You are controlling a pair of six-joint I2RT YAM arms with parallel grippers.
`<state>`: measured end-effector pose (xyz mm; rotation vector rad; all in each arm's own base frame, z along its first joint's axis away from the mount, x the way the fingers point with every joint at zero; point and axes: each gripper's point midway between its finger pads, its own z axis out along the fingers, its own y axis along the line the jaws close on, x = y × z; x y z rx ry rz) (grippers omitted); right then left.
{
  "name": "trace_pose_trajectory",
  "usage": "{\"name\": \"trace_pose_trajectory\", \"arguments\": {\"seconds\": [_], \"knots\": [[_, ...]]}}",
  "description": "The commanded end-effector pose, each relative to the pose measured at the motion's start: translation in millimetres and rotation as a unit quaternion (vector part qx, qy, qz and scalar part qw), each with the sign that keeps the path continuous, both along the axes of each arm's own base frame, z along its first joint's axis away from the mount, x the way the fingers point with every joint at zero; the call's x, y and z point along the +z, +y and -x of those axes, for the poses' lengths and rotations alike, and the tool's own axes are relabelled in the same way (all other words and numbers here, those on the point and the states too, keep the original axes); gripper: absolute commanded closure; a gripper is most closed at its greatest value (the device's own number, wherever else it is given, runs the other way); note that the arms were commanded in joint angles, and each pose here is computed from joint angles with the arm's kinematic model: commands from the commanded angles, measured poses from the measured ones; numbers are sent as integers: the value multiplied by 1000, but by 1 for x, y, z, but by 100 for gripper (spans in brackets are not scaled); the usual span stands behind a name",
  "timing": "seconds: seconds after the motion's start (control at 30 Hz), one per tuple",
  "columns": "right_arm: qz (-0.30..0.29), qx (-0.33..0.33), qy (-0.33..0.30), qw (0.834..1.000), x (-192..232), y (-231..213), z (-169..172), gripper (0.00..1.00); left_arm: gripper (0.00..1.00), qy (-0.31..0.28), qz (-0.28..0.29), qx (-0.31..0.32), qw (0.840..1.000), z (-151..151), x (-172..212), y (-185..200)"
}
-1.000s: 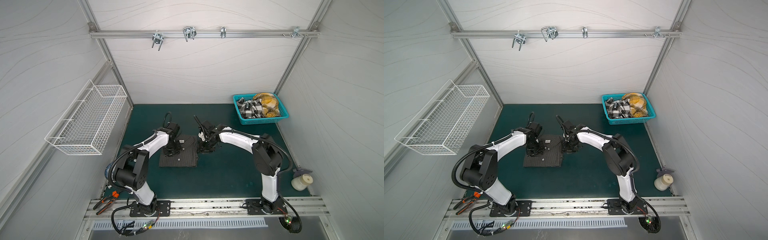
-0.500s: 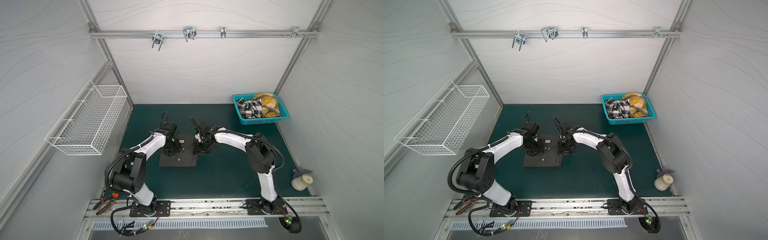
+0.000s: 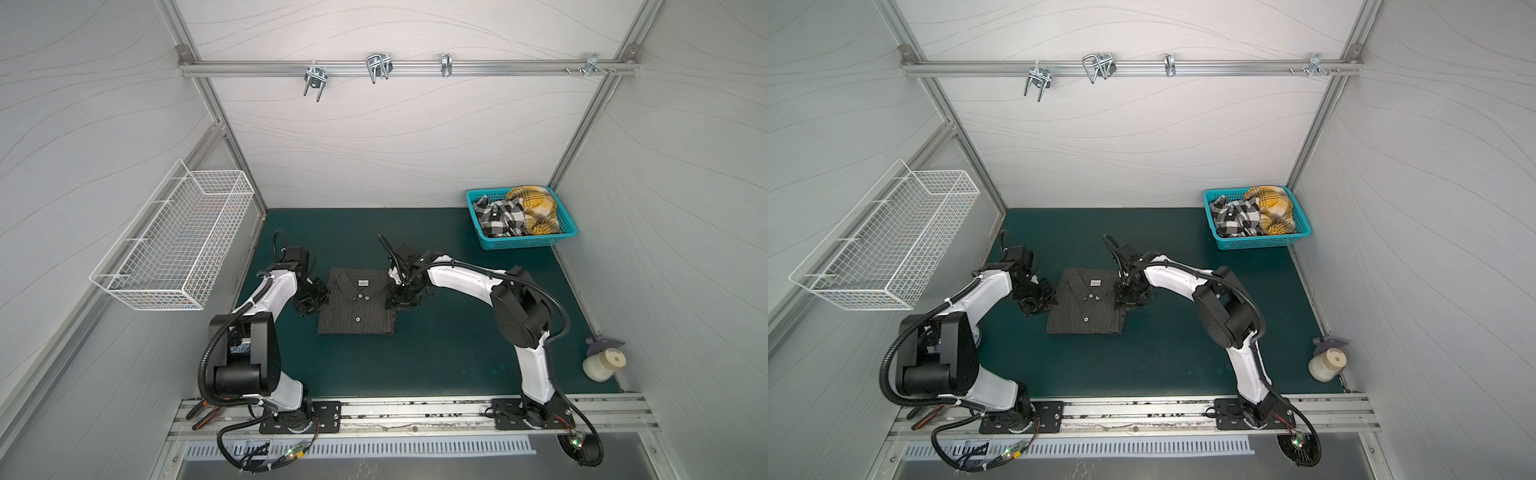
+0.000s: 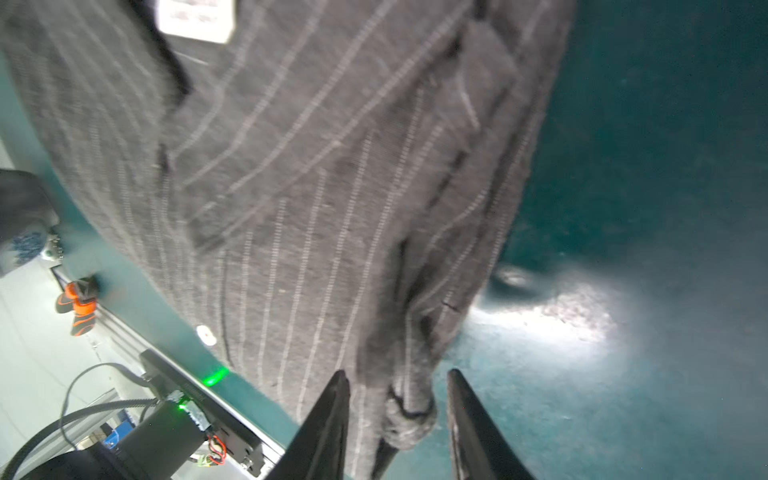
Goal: Fold and stack the long sleeve shirts
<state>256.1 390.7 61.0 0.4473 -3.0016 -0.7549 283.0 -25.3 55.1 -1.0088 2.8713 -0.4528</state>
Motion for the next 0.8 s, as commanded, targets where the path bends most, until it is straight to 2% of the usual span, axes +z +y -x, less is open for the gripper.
{"name": "trace_pose_trajectory", "arguments": {"seconds": [0.0,0.2,0.5,0.57,0.63,0.77], "knots": [[11,9,14,1000,-9,5,9,60,75,6,10,-11,1000,1,-4,-2],[-1,10,30,999,-18,15,12,61,77,20,31,-8,999,3,-13,-9],[-87,4,74,994,-18,49,11,69,79,26,46,-5,999,6,-18,-13],[-100,-9,90,991,-20,51,10,87,80,25,50,-5,998,6,-18,-15],[-110,-27,102,988,-20,45,6,100,81,27,52,-6,998,7,-18,-16],[-152,-70,119,979,-8,20,-4,100,84,25,78,-5,997,14,-17,-26]]}}
